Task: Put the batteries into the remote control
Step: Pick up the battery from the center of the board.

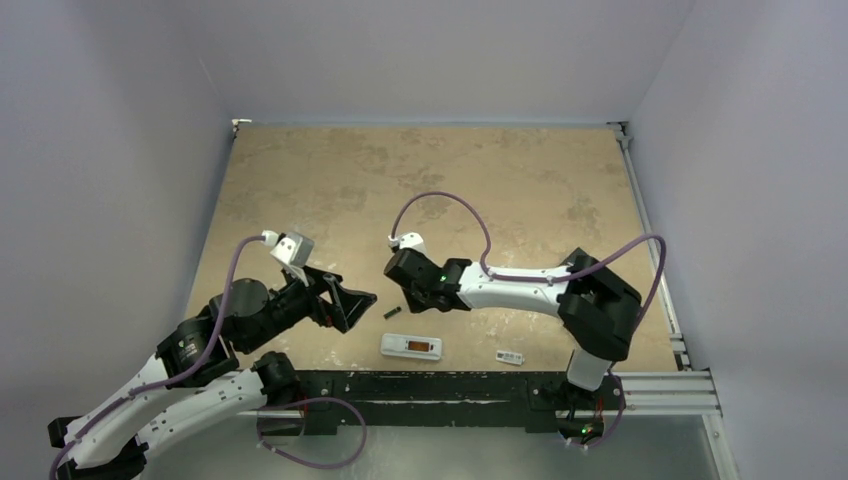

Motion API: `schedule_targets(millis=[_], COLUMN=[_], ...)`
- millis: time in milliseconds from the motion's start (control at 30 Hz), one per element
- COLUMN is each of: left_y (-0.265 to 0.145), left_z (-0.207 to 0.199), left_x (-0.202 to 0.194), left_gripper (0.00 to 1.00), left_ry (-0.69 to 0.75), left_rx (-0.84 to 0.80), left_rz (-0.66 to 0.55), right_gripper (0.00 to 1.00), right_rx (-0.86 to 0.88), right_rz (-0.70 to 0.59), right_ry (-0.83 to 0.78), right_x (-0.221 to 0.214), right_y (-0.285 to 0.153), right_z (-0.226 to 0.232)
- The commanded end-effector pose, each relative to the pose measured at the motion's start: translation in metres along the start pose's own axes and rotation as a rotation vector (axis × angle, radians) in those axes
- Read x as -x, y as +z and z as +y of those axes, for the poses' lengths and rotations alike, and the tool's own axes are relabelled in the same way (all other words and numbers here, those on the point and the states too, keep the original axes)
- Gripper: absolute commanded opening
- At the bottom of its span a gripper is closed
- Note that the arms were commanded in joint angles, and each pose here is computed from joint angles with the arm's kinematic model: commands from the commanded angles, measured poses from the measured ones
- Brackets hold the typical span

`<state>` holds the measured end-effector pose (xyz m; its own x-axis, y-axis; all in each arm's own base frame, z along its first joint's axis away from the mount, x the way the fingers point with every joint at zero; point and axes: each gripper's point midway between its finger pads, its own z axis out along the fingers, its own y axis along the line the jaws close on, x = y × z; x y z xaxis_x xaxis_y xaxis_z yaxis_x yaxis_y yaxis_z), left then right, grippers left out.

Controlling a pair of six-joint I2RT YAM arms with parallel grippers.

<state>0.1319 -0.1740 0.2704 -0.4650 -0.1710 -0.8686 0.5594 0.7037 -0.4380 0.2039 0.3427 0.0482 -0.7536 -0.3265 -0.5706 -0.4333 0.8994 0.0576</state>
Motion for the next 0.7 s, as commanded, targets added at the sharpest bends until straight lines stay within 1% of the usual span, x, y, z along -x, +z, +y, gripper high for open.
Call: schedule_targets(millis=[0,233,667], left_y=[0.005,0.006,0.005], left_z=[0.000,0.002,0.003], left_x=[0.000,0.000,0.001], left_gripper=[0.99,0.99,0.99], left_ry=[0.001,-0.001,-0.007], left_rx=[0.008,0.019,0.025], left_rz=[-0.006,-0.002,-0.008], right_gripper=[0.00,0.00,0.00], right_rx=[0.043,0.119,0.300], right_rz=[-0.045,-0.036,-0.044], right_ry=[-0.049,-0.158,-0.394], right_x=[0.006,-0.005,-0.025], right_y=[-0.022,-0.036,-0.069], right_z=[-0.001,-0.002,0.022])
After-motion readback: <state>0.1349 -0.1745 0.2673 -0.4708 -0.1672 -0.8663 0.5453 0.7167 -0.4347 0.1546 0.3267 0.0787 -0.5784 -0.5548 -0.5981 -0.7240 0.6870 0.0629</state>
